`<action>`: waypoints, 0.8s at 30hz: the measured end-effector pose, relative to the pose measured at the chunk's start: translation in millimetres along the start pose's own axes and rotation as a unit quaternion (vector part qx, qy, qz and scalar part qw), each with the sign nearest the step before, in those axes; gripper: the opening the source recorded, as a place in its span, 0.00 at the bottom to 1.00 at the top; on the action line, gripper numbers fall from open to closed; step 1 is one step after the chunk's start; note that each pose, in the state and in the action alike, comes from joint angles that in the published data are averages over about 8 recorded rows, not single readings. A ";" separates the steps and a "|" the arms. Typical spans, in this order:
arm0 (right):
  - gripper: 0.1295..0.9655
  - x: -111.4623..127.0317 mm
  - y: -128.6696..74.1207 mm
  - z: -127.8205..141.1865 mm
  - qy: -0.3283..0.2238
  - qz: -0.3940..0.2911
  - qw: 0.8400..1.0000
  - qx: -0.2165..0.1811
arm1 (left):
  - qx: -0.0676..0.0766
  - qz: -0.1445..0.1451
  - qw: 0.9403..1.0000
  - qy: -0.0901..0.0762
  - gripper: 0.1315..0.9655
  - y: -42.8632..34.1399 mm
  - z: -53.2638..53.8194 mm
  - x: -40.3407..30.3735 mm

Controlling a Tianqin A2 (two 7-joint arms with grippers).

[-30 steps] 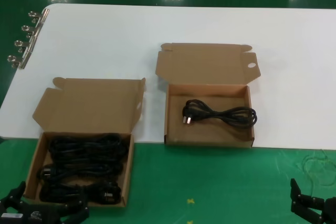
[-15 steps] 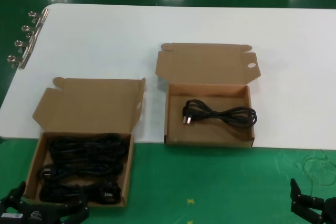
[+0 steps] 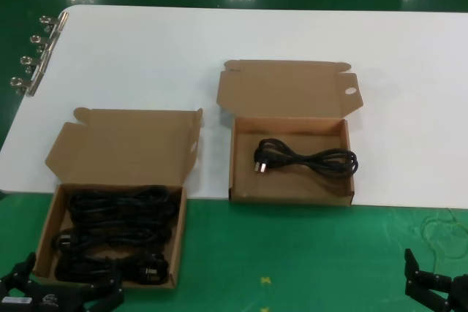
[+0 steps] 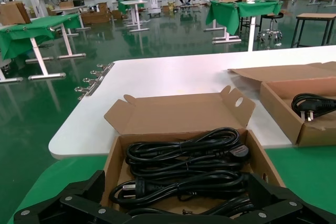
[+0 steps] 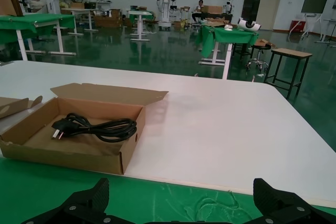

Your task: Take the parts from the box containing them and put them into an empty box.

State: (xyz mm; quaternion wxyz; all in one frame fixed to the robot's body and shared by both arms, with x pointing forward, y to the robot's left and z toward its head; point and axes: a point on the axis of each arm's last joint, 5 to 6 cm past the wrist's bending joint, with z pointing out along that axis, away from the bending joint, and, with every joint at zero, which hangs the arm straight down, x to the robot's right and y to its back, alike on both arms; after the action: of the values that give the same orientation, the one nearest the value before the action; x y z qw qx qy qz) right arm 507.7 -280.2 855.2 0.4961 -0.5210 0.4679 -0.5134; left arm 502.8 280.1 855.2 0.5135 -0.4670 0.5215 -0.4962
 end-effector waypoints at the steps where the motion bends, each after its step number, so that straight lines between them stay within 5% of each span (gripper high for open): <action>1: 1.00 0.0 0.0 0.0 0.000 0.000 1.000 0.000 | 0.000 0.000 1.000 0.000 1.00 0.0 0.0 0.0; 24: 1.00 0.0 0.0 0.0 0.000 0.000 1.000 0.000 | 0.000 0.000 1.000 0.000 1.00 0.0 0.0 0.0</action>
State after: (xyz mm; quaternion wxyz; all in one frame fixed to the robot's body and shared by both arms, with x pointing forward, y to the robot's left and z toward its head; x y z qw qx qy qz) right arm 507.7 -280.2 855.2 0.4961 -0.5210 0.4679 -0.5134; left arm 502.8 280.1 855.2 0.5135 -0.4670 0.5215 -0.4962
